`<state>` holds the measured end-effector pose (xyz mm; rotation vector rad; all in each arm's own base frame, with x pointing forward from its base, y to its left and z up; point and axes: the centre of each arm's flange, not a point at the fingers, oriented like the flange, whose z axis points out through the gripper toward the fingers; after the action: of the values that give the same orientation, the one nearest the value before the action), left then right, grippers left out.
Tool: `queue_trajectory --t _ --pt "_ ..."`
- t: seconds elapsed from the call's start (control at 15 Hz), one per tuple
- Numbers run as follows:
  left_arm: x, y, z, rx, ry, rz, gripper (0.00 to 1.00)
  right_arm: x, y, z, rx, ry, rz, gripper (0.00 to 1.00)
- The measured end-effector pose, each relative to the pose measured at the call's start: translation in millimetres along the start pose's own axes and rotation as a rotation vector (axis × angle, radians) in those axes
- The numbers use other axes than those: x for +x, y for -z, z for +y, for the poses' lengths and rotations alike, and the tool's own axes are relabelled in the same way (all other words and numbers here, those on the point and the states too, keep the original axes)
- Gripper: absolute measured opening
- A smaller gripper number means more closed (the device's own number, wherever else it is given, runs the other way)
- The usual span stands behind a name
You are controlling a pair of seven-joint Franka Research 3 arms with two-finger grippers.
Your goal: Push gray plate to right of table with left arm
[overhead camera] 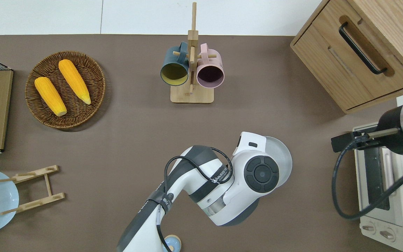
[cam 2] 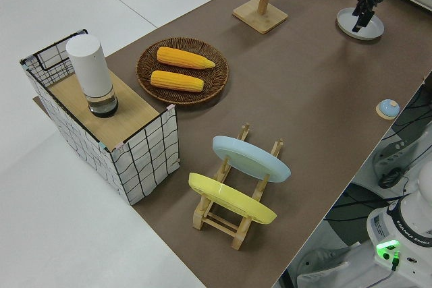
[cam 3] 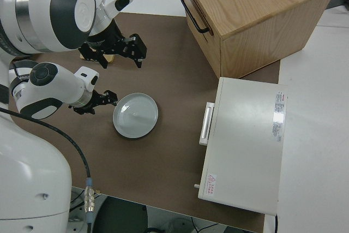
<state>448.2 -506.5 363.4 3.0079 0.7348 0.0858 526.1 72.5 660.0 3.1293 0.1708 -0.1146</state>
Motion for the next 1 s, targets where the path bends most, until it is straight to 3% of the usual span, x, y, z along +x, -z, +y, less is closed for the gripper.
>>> queue_trajectory --t 0.13,0.33,0.73,1.0 --pt "22.2 23.3 -14.1 0.038 -0.011 0.001 1.0 0.0 0.0 0.0 0.0 0.0 0.0 0.99" --pt "80.7 76.2 -56.1 0.11 -0.056 -0.013 1.0 0.0 0.0 0.0 0.0 0.0 0.0 0.99" --pt "178.2 151.3 -145.1 0.179 -0.19 -0.063 0.99 0.0 0.0 0.0 0.0 0.0 0.0 0.99" --pt "235.9 205.8 -227.7 0.178 -0.316 -0.089 0.99 0.0 0.0 0.0 0.0 0.0 0.0 0.99"
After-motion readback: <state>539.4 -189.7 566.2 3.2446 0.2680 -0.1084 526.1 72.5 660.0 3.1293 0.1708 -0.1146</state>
